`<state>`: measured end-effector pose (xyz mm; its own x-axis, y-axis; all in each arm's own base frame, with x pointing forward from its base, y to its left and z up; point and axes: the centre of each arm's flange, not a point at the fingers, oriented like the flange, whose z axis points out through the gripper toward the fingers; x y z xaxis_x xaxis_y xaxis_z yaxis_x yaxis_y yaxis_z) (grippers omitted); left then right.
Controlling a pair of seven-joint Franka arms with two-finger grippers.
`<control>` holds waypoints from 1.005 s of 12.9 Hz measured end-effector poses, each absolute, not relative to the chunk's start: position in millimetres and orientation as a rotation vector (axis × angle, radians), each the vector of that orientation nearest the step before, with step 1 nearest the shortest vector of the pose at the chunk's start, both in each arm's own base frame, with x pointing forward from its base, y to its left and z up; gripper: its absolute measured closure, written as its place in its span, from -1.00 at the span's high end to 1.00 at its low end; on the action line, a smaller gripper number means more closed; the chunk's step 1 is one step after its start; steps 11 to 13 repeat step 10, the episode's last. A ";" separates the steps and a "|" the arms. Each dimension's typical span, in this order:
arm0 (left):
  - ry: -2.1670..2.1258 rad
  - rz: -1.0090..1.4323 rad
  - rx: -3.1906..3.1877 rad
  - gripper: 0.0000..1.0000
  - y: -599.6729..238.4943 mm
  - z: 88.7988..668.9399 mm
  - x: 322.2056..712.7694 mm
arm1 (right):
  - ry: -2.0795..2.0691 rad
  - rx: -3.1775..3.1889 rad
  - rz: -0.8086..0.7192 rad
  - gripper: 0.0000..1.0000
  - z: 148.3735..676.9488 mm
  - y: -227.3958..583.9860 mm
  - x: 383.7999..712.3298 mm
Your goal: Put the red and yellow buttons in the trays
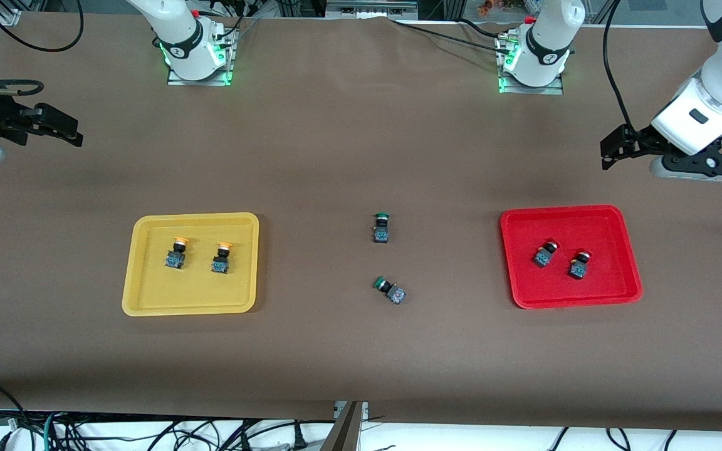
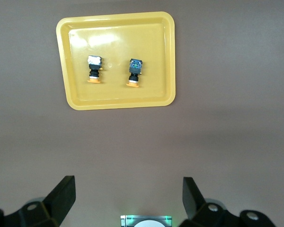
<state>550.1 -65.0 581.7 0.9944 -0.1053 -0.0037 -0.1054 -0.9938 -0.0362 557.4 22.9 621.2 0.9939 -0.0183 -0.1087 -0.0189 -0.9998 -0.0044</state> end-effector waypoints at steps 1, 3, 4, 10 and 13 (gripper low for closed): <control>0.177 0.001 -3.100 1.00 -70.7 582.9 549.4 | 0.029 -3.131 0.172 1.00 620.5 22.9 557.7; 0.183 0.003 -3.099 1.00 -73.6 583.2 548.9 | 0.029 -3.131 0.174 1.00 620.0 22.9 558.0; 0.182 0.005 -3.099 1.00 -73.0 583.1 548.9 | 0.029 -3.131 0.174 1.00 620.0 22.9 558.0; 0.176 0.007 -3.100 1.00 -71.1 582.2 549.6 | 0.029 -3.131 0.173 1.00 620.0 22.9 558.0; 0.176 0.007 -3.100 1.00 -71.1 582.2 549.6 | 0.029 -3.131 0.173 1.00 620.0 22.9 558.0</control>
